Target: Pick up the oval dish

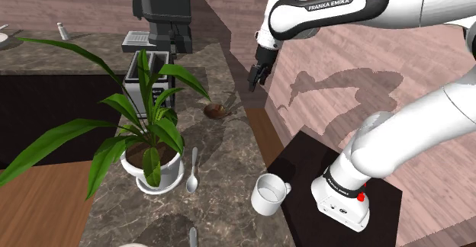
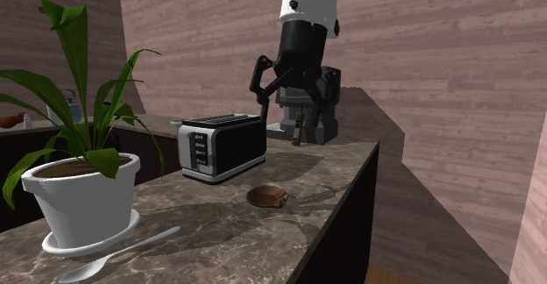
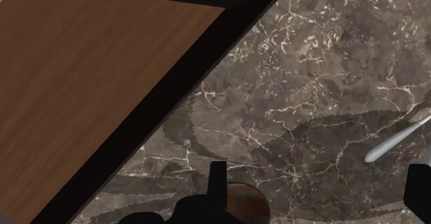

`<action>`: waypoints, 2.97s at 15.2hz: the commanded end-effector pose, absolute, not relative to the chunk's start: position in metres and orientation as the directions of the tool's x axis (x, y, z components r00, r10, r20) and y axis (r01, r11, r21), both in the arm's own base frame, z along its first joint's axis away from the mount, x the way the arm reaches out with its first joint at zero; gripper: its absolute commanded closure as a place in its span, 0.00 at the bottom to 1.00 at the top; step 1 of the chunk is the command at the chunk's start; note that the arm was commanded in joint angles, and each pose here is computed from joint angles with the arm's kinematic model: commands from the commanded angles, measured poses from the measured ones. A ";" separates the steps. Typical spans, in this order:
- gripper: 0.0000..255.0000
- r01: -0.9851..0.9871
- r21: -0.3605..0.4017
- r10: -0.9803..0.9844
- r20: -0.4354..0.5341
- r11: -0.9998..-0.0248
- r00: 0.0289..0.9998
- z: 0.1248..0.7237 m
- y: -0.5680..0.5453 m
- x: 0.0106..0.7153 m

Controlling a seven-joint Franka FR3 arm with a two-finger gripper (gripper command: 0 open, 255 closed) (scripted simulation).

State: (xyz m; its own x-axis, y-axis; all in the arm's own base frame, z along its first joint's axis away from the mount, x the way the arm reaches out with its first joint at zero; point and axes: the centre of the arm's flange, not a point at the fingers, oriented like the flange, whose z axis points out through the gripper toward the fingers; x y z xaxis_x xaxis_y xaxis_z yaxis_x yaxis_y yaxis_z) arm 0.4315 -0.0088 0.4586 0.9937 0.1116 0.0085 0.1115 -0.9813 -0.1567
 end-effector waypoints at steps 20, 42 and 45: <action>0.00 0.070 -0.200 0.081 -0.048 -0.977 0.996 0.255 -0.019 0.562; 1.00 0.070 -0.200 0.081 -0.048 -0.977 0.996 0.278 -0.019 0.562; 1.00 0.070 -0.200 0.081 -0.048 -0.977 0.996 0.294 -0.019 0.562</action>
State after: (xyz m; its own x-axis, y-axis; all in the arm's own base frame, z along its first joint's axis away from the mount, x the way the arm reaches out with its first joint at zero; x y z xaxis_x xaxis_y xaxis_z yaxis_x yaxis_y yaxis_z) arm 0.5622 -0.0198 0.2898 0.9956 0.0811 -0.0477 0.0701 -0.9773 -0.2000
